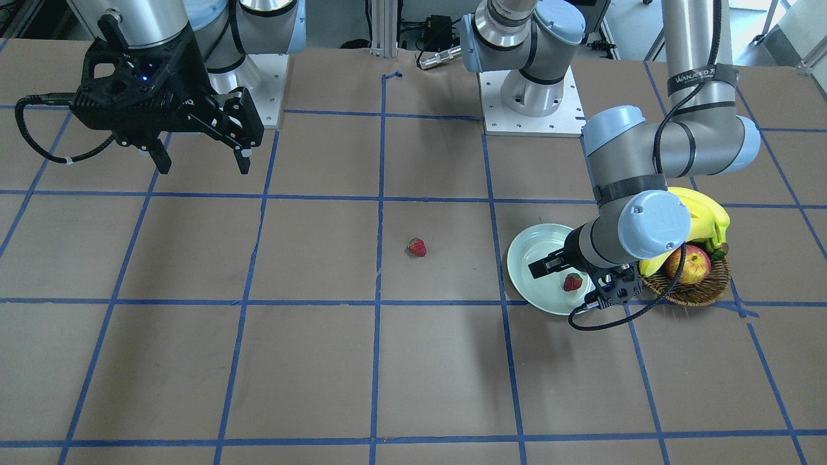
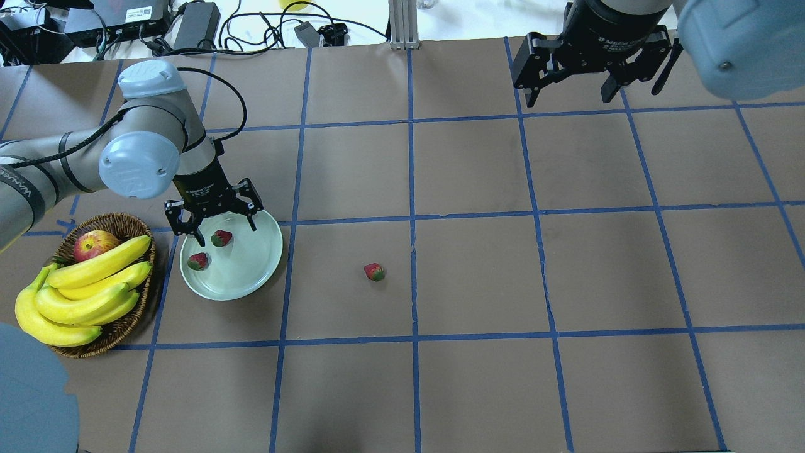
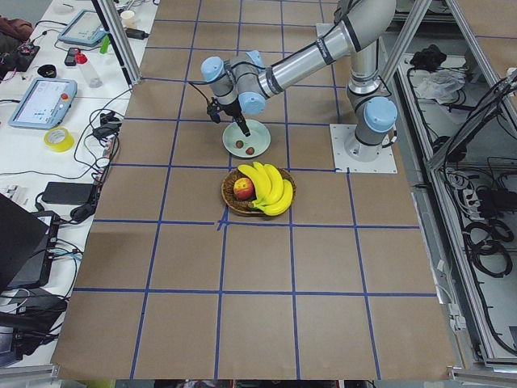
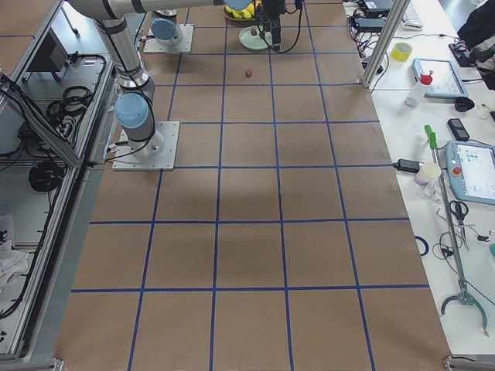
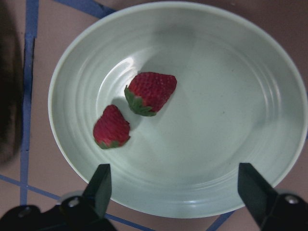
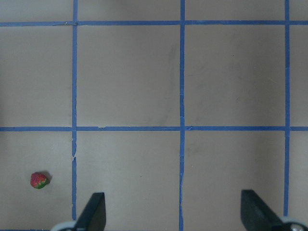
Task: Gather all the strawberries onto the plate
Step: 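Move the left gripper out to the last strawberry on the table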
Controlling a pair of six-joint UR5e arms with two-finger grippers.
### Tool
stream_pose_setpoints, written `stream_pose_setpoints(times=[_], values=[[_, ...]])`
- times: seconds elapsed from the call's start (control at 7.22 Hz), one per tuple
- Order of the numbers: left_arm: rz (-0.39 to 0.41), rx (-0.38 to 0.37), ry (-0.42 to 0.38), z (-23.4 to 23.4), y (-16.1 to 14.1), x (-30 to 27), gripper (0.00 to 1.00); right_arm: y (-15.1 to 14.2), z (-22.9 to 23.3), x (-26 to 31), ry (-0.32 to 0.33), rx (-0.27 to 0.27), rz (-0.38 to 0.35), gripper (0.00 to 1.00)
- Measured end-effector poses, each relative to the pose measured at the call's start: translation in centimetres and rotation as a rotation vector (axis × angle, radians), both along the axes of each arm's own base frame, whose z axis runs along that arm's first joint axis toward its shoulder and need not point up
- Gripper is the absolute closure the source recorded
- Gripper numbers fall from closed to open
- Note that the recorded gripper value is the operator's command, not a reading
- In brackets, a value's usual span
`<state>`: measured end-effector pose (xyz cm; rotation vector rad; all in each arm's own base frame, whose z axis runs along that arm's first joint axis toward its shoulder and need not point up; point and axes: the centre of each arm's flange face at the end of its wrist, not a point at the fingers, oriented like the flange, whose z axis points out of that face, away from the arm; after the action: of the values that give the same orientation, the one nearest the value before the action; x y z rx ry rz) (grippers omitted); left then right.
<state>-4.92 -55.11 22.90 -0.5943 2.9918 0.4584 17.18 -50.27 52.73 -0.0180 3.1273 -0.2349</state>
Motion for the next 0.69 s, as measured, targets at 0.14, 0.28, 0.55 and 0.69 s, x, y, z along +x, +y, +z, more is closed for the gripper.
stream_pose_setpoints(times=[0.14, 0.28, 0.55, 0.69], values=[[0.021, -0.026, 0.030, 0.7, -0.2, -1.5, 0.00, 0.0, 0.0, 0.0, 0.000, 0.000, 0.000, 0.00], [0.078, -0.056, 0.062, 1.3, -0.4, -3.7, 0.00, 0.0, 0.0, 0.0, 0.000, 0.000, 0.000, 0.00], [0.238, -0.074, 0.119, 1.6, -0.2, -9.1, 0.00, 0.0, 0.0, 0.0, -0.001, 0.000, -0.001, 0.00], [0.329, -0.077, 0.152, 1.5, 0.0, -11.6, 0.00, 0.0, 0.0, 0.0, -0.001, 0.000, -0.001, 0.00]])
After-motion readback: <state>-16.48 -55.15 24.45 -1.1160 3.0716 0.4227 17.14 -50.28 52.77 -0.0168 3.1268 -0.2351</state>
